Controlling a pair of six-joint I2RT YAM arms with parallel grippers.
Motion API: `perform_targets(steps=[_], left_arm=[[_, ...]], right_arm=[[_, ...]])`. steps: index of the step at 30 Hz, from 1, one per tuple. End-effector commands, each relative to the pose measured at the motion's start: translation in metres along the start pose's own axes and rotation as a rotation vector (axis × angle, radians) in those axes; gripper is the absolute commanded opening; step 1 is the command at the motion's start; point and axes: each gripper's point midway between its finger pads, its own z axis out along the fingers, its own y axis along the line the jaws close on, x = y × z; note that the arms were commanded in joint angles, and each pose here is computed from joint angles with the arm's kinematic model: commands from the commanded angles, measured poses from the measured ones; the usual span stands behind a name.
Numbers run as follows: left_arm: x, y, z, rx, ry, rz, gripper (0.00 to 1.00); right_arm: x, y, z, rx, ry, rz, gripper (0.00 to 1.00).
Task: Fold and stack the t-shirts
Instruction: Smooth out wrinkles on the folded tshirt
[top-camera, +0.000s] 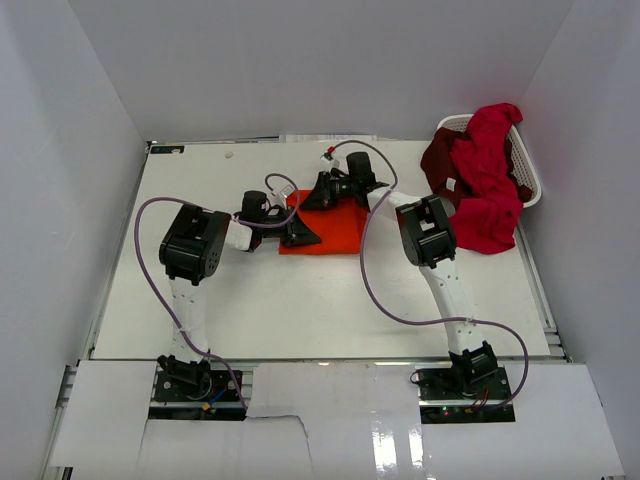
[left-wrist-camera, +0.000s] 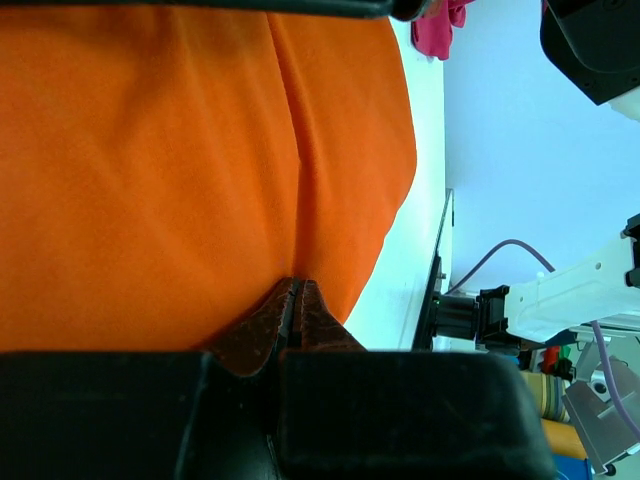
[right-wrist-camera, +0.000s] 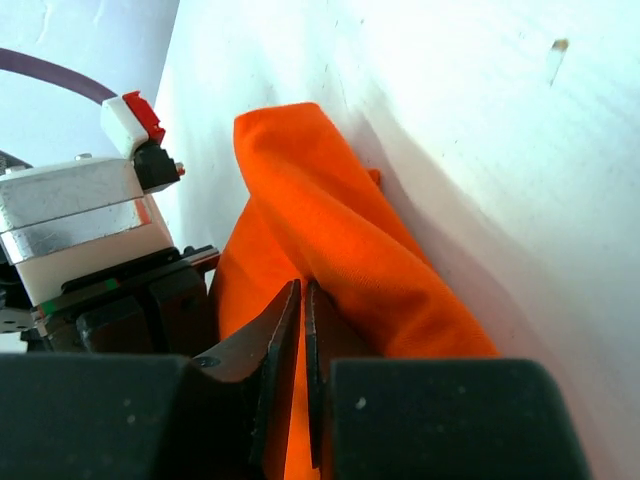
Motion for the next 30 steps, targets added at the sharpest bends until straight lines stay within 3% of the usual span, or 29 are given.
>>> perform_targets(steps=[1,9,19,26,30], left_arm=[[0.039,0.035,0.006,-0.121,0.068,-0.076,0.09],[0.044,0.036,0.004,-0.126,0.076,-0.08,0.08],[0.045,0.03,0.004,-0.123,0.077,-0.075,0.08],[0.045,0.025,0.004,-0.118,0.077,-0.065,0.08],[0.046,0.024,0.004,-0.122,0.076,-0.062,0.08]], right_arm=[[-0.021,-0.038,-0.002,0.109,-0.09,-0.133,0.12],[-0.079,-0.023,-0.013,0.2,-0.168,-0.33,0.14],[-0.145,0.039,-0.051,0.285,-0.282,-0.571,0.12],[-0.137,0.092,-0.078,0.262,-0.245,-0.6,0.11],[-0.11,0.097,-0.082,0.229,-0.15,-0.482,0.11]])
